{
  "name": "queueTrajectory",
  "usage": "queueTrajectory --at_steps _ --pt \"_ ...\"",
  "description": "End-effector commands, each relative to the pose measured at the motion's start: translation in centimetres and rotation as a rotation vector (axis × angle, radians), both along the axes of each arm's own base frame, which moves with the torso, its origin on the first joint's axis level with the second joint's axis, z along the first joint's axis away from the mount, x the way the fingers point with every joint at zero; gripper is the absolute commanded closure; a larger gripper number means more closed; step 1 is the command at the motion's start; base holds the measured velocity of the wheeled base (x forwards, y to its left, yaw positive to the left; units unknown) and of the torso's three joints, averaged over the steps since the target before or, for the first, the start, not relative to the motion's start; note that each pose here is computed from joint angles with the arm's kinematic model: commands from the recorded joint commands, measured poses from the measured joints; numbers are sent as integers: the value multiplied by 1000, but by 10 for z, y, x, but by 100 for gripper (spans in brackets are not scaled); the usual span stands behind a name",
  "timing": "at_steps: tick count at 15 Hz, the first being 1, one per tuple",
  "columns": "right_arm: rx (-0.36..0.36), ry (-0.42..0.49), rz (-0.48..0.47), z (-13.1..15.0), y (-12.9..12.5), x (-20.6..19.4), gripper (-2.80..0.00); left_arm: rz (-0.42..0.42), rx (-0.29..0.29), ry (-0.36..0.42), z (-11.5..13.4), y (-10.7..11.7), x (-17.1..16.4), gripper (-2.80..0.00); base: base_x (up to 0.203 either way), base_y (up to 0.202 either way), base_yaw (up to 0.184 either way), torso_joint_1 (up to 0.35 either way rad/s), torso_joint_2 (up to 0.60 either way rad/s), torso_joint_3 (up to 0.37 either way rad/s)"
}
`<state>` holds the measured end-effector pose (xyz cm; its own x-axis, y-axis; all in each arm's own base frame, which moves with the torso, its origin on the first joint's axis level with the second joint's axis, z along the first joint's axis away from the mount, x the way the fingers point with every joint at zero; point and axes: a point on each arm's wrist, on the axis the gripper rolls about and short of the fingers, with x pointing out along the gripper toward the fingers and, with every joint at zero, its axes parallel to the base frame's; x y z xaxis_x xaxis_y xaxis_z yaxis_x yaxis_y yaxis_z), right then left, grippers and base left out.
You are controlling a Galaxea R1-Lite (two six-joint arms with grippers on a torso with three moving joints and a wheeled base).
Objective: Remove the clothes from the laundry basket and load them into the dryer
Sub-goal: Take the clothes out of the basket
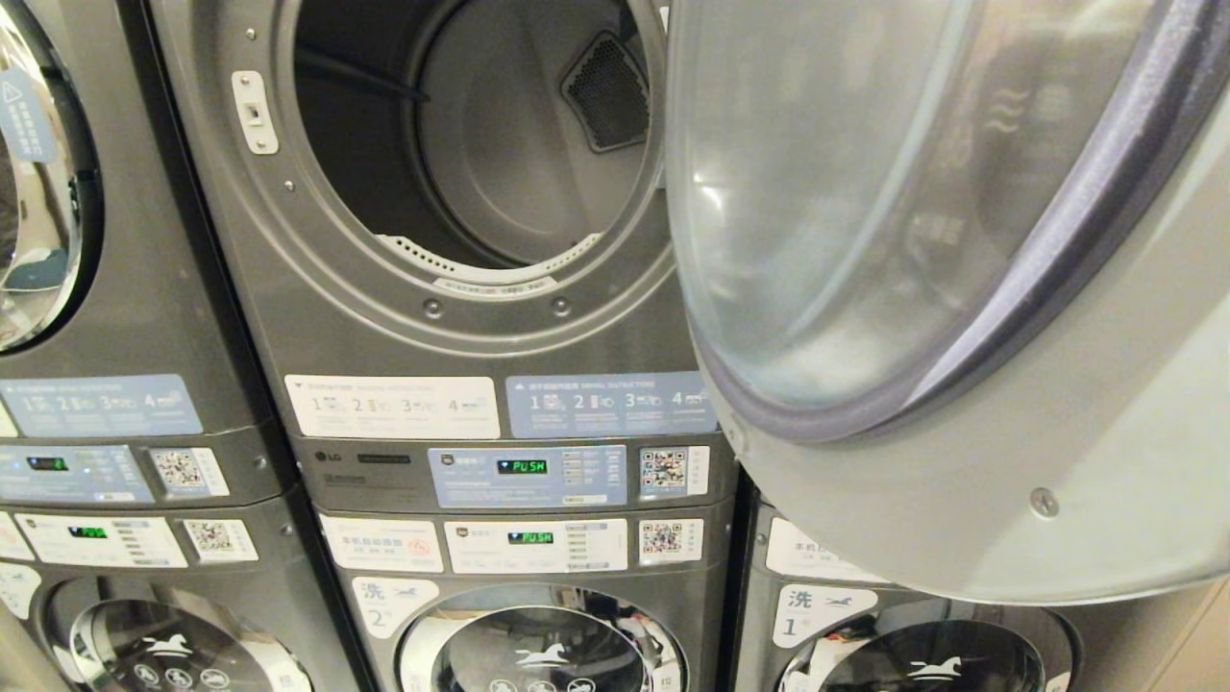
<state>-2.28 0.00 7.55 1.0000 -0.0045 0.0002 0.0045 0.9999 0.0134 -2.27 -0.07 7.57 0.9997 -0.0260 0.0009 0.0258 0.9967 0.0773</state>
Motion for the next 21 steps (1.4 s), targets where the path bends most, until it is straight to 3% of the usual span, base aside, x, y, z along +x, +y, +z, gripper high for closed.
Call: queueTrajectory --at_steps 1,21 --pt "0 0 0 0 0 0 0 1 0 1 0 0 0 0 0 0 0 0 0 0" --pt "0 0 0 0 0 0 0 1 4 1 0 0 0 0 0 -10 0 0 0 0"
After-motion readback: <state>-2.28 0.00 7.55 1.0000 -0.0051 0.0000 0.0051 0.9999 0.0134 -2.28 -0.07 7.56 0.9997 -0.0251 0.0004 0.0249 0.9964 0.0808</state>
